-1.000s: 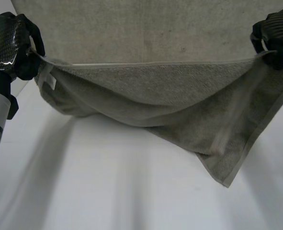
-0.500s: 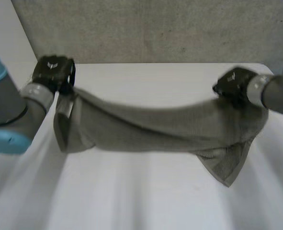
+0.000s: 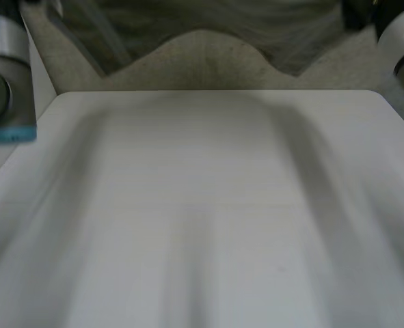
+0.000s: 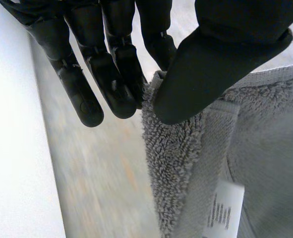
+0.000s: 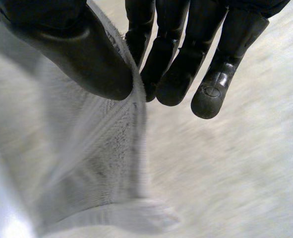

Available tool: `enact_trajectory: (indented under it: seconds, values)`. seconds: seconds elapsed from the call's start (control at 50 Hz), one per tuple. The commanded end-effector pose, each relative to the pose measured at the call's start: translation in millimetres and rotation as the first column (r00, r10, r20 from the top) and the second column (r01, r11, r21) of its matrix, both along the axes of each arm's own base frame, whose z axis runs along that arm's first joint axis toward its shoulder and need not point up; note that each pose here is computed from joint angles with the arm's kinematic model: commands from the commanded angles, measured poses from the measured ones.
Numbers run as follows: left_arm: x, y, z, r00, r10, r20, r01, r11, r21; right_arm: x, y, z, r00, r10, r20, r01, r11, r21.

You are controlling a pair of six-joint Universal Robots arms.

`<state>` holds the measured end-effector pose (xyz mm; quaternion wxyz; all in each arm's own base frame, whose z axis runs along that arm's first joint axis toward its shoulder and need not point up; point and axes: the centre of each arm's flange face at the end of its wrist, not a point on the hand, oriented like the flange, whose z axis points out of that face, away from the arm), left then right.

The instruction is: Fold the towel.

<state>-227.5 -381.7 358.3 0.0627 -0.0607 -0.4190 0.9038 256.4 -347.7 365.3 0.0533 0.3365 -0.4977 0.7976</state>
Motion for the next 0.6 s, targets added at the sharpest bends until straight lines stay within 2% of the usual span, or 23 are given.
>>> enact_trajectory:
  seconds: [0.02, 0.06, 0.1, 0.14, 0.16, 0.2, 0.3, 0.38, 0.5, 0.6]
  values:
    - [5, 8, -82, 0.993, -0.061, 0.101, 0.038, 0.974, 0.222, 4, 9, -80, 0.995, 0.042, -0.089, -0.018, 0.967, 0.256]
    - [6, 12, -99, 0.99, -0.079, 0.115, 0.047, 0.964, 0.264, 4, 11, -98, 0.993, 0.048, -0.105, -0.014, 0.953, 0.302]
    - [8, 17, -137, 0.985, -0.098, 0.139, 0.045, 0.937, 0.345, 3, 13, -116, 0.991, 0.054, -0.123, -0.008, 0.937, 0.348]
    - [12, 17, -155, 0.985, -0.094, 0.148, 0.031, 0.923, 0.382, 3, 15, -158, 0.984, 0.072, -0.161, 0.008, 0.894, 0.448]
    - [15, 18, -173, 0.984, -0.092, 0.152, 0.02, 0.907, 0.42, 3, 15, -159, 0.984, 0.072, -0.161, 0.008, 0.894, 0.448]
    - [17, 20, -188, 0.983, -0.096, 0.156, 0.014, 0.889, 0.458, 2, 16, -199, 0.975, 0.093, -0.2, 0.028, 0.847, 0.532]
    - [19, 23, -219, 0.98, -0.108, 0.164, 0.003, 0.845, 0.535, 0, 20, -239, 0.963, 0.106, -0.247, 0.068, 0.794, 0.604]
    - [20, 25, -222, 0.98, -0.108, 0.166, -0.003, 0.83, 0.558, -6, 18, -240, 0.965, 0.079, -0.249, 0.092, 0.789, 0.608]
    - [24, 23, -216, 0.982, -0.095, 0.164, -0.011, 0.835, 0.551, -14, 17, -213, 0.98, 0.029, -0.197, 0.092, 0.81, 0.579]
    - [26, 23, -207, 0.984, -0.083, 0.159, -0.015, 0.845, 0.535, -25, 14, -218, 0.994, -0.028, -0.106, 0.089, 0.773, 0.628]
